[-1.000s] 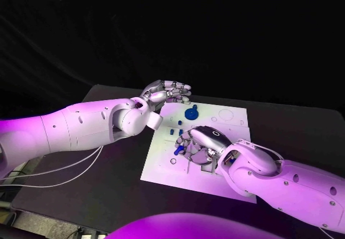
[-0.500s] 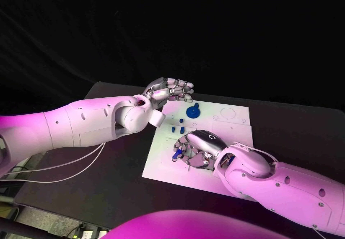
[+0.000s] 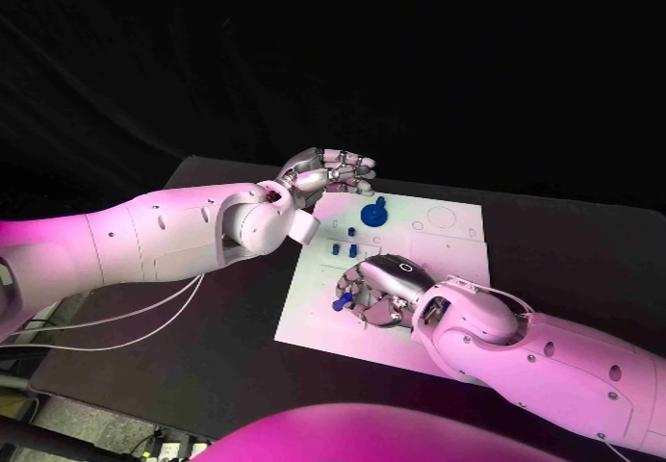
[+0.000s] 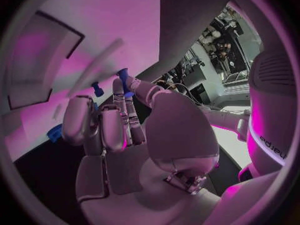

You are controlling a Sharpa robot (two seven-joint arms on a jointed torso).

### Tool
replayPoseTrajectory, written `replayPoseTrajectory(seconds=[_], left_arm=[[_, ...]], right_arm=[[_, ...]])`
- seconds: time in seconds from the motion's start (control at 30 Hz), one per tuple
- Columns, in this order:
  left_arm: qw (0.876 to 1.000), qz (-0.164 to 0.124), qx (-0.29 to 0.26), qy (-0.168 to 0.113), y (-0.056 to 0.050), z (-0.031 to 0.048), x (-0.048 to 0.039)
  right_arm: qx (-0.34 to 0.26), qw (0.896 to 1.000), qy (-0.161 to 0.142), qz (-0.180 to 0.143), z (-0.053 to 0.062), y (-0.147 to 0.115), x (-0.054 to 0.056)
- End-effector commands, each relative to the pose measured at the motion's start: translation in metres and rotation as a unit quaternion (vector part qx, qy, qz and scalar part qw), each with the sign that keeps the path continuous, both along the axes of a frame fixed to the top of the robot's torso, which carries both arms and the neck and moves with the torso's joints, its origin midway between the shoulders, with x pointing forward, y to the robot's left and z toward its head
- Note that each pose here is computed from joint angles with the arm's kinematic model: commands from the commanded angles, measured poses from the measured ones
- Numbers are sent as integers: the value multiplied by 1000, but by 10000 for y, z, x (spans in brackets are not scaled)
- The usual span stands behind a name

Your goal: Assemble the parts on the task board

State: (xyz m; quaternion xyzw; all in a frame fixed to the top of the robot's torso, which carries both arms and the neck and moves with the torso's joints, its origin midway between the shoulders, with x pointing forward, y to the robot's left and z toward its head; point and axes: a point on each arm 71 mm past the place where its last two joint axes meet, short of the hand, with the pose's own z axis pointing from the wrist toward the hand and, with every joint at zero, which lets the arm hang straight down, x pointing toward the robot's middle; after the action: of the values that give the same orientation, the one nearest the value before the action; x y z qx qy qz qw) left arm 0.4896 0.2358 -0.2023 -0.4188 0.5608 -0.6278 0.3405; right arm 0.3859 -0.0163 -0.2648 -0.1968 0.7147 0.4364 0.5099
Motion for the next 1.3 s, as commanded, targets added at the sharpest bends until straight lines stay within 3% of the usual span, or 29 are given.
replayPoseTrajectory(seconds=[0.03, 0.3, 0.97, 1.3], left_arm=[[1000, -9, -5, -4, -27, 18, -5], [1000, -8, -4, -4, -23, 20, -5], [1000, -9, -4, -3, -29, 19, -2], [1000, -8, -4, -3, -17, 18, -1]], right_arm=[[-24, 1000, -7, 5, -42, 6, -14], [-27, 999, -22, 8, -45, 38, -21], [-28, 999, -24, 10, -50, 73, -45], [12, 999, -34, -3, 35, 3, -97]])
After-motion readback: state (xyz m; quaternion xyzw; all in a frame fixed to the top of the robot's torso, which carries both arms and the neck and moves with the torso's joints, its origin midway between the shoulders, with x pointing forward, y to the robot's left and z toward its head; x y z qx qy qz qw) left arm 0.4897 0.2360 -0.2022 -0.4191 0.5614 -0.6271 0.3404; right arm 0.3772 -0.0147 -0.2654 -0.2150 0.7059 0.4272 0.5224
